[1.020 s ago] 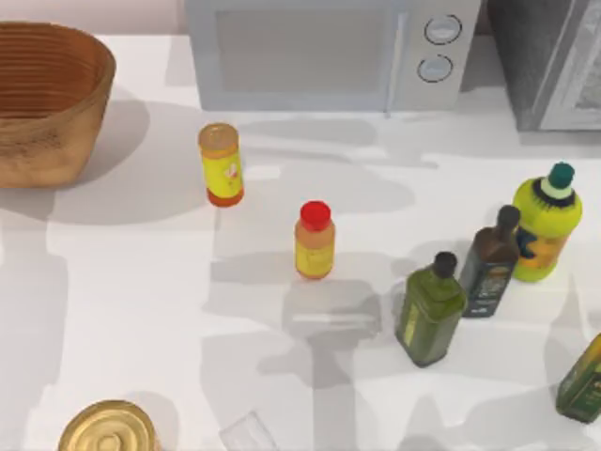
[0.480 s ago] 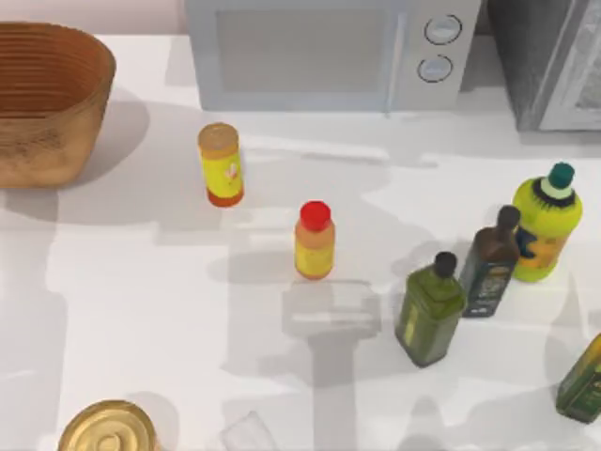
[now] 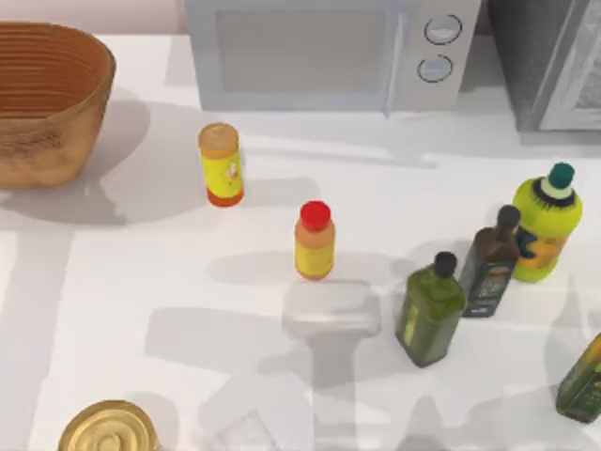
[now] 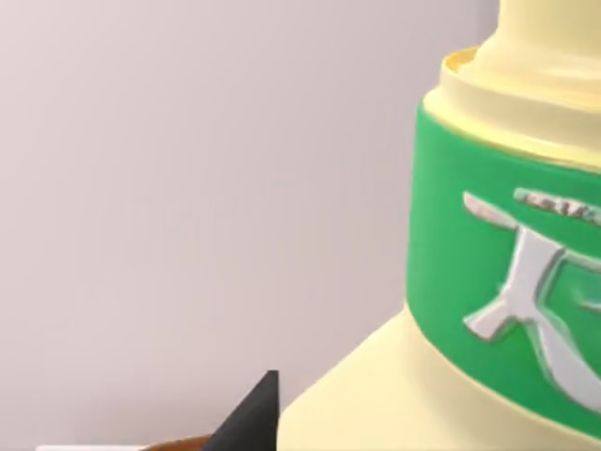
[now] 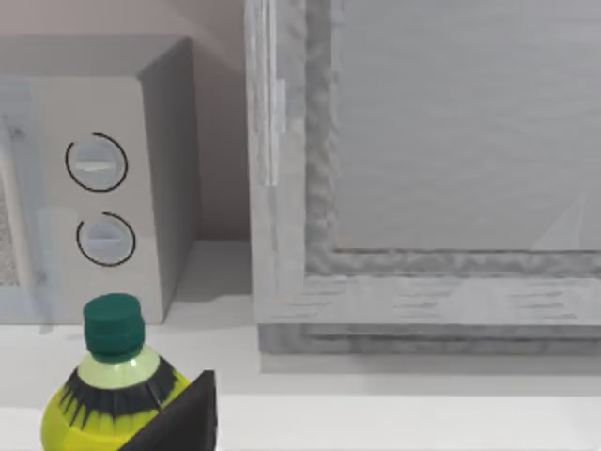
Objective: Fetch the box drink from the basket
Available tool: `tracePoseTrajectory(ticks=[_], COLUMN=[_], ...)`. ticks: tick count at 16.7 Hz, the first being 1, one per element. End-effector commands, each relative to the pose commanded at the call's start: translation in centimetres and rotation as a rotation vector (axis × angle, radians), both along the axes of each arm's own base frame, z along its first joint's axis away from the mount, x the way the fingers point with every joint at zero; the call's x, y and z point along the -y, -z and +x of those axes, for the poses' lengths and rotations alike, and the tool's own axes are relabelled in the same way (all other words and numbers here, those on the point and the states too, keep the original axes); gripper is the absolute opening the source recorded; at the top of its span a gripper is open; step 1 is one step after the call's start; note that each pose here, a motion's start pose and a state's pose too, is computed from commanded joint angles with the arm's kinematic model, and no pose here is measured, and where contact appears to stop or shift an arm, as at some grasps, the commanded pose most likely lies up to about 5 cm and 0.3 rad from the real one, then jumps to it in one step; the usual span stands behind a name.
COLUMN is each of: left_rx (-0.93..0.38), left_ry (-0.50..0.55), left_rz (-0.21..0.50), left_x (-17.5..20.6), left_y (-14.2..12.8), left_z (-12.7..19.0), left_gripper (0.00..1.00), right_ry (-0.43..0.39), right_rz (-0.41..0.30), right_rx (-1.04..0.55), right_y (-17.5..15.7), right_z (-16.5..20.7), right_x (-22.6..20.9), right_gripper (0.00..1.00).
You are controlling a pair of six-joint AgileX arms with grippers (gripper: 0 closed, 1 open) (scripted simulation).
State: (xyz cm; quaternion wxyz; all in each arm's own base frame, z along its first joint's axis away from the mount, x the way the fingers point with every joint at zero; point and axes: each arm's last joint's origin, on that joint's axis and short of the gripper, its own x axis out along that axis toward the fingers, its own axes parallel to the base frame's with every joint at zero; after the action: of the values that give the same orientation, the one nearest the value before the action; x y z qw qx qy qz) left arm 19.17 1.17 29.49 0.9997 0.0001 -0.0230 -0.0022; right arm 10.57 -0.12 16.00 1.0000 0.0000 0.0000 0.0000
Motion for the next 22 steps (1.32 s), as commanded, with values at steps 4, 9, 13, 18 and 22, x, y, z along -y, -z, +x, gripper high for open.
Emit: tracePoseTrajectory(ticks=[4,9,13,18,22], left_rx=[0.017,-0.016,-0.046,-0.048,-0.064], left_ry=[-0.001,-0.003,-0.004,-0.007,-0.023], left_rz=[0.001,0.0,0.0,0.002,-0.01], left_x=[0.8,1.2,1.3,1.3,1.8], left_y=[4.7,11.3,13.5,13.5,12.5], left_z=[-6.0,-8.5,-8.6,-8.6,-8.2], left_gripper=[0.0,0.0,0.0,0.0,0.0], right_ry=[0.0,0.0,0.0,0.0,0.0], right_rz=[0.0,0.0,0.0,0.0,0.0], right_rx=[0.0,0.0,0.0,0.0,0.0], right_y=[0.0,0.0,0.0,0.0,0.0], right_z=[0.0,0.0,0.0,0.0,0.0], right_x=[0.0,0.0,0.0,0.0,0.0], right_gripper=[1.0,1.0,1.0,1.0,1.0])
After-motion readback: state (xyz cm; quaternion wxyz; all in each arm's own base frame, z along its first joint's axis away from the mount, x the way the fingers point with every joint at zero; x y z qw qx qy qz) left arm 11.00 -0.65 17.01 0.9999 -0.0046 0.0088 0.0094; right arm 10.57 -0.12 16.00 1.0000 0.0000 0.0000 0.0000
